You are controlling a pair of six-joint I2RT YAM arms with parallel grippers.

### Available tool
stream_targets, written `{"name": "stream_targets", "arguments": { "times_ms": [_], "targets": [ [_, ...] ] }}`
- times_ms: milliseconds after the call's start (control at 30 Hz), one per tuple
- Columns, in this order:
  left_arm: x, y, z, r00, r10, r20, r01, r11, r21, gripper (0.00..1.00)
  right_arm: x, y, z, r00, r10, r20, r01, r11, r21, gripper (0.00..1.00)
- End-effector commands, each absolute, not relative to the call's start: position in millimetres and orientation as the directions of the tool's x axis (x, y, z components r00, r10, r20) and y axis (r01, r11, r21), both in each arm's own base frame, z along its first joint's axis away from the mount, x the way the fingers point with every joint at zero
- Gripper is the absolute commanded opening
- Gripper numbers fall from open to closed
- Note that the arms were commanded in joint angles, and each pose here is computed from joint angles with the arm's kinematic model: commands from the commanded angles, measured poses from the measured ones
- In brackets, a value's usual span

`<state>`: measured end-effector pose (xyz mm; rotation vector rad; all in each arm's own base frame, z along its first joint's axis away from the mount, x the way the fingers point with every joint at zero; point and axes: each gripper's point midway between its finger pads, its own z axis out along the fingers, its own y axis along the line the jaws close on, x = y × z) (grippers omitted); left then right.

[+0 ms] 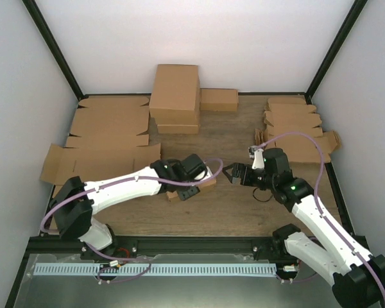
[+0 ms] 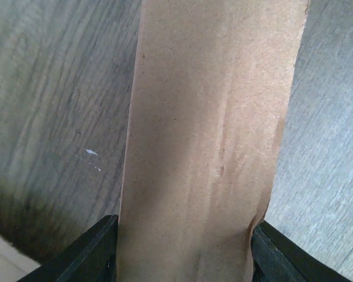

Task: Fold the paper box

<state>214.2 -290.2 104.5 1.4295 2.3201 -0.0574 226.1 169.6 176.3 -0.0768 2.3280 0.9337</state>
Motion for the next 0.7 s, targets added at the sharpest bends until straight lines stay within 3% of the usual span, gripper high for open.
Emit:
{"name": "stream_targets", "arguments": {
  "times_ms": [0,167,233,367,533,667],
  "targets": [
    [216,-287,130,-0.291,0.865,-0.410,0.808,0.451,0.378,0.51,238,156,196,-0.823,0.336,-0.458,-0.050,0.761,0.647,1.00],
    [204,-290,152,-0.154,0.878,-0.453,0.716,0.415,0.561,0.52,231,162,210,-0.848,0.469,-0.247,0.158,0.668,0.728,1.00],
    [206,-285,164,-0.114,0.882,-0.457,0.634,0.419,0.650,0.57,225,173,216,-0.859,0.492,-0.142,0.206,0.586,0.784,1.00],
    [205,-280,187,-0.068,0.884,-0.463,0.528,0.425,0.735,0.53,211,196,223,-0.884,0.462,0.063,0.292,0.443,0.848,1.00],
    [198,-272,211,-0.022,0.867,-0.498,0.443,0.455,0.773,0.50,197,214,225,-0.891,0.387,0.238,0.374,0.329,0.867,0.99],
    [187,-272,227,0.016,0.846,-0.533,0.429,0.476,0.768,0.51,190,221,229,-0.895,0.338,0.290,0.384,0.255,0.887,0.96]
  ]
}}
